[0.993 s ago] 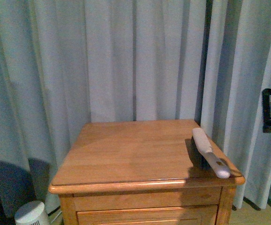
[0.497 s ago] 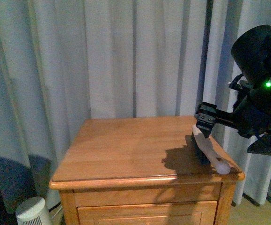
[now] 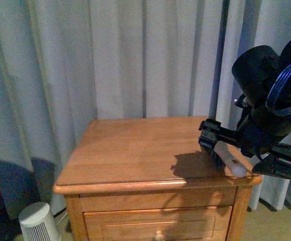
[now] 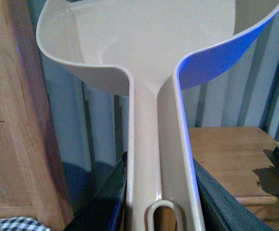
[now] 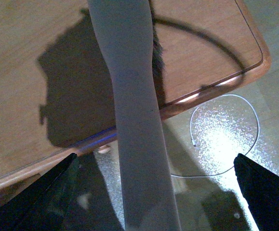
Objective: Clean up trash
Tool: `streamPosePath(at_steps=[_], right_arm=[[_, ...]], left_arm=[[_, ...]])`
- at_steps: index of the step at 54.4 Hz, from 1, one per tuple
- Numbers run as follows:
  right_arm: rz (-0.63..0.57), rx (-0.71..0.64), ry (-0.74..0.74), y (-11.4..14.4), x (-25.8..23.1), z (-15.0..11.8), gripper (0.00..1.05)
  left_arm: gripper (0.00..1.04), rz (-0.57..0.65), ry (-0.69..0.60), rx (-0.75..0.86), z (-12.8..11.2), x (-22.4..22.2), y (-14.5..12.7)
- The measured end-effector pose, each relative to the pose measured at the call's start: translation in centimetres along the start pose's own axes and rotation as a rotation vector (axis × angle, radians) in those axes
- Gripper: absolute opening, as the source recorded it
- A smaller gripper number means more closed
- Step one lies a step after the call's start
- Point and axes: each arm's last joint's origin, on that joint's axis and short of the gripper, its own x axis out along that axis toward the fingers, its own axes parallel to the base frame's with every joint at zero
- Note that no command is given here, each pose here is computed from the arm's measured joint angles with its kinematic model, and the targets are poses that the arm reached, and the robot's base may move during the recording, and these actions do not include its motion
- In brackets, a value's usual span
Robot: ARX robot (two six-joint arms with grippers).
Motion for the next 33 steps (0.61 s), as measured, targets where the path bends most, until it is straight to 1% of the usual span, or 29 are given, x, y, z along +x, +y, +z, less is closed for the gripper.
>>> streamPosePath(at_steps=[11,20,24,27,30,33], right_arm=[[-0.008,0.002,0.003,-0.16,0.39,-0.26,0.97],[-0.010,0.002,0.000,-0.24,0.55,-0.39,0.75],[-0.010,0.003,-0.002,-0.26,0.56,-0.38,0.60],[-0.011,0.003,-0.006,-0.27,0.58,-0.39,0.45],[-0.010,0.001,-0.005,-0.31,0.62,-0.46,0.35],[-0.010,0.001,-0.006,-0.34,0.65,-0.48,0.28]], left_arm=[[0.28,0.000,0.000,0.000,0.00,0.00,0.00],[0.28,0.000,0.000,0.000,0.00,0.00,0.00],[0.28,0.000,0.000,0.000,0.00,0.00,0.00],[0.28,0.000,0.000,0.000,0.00,0.00,0.00],[0.28,0.000,0.000,0.000,0.00,0.00,0.00],[0.28,0.000,0.000,0.000,0.00,0.00,0.00]])
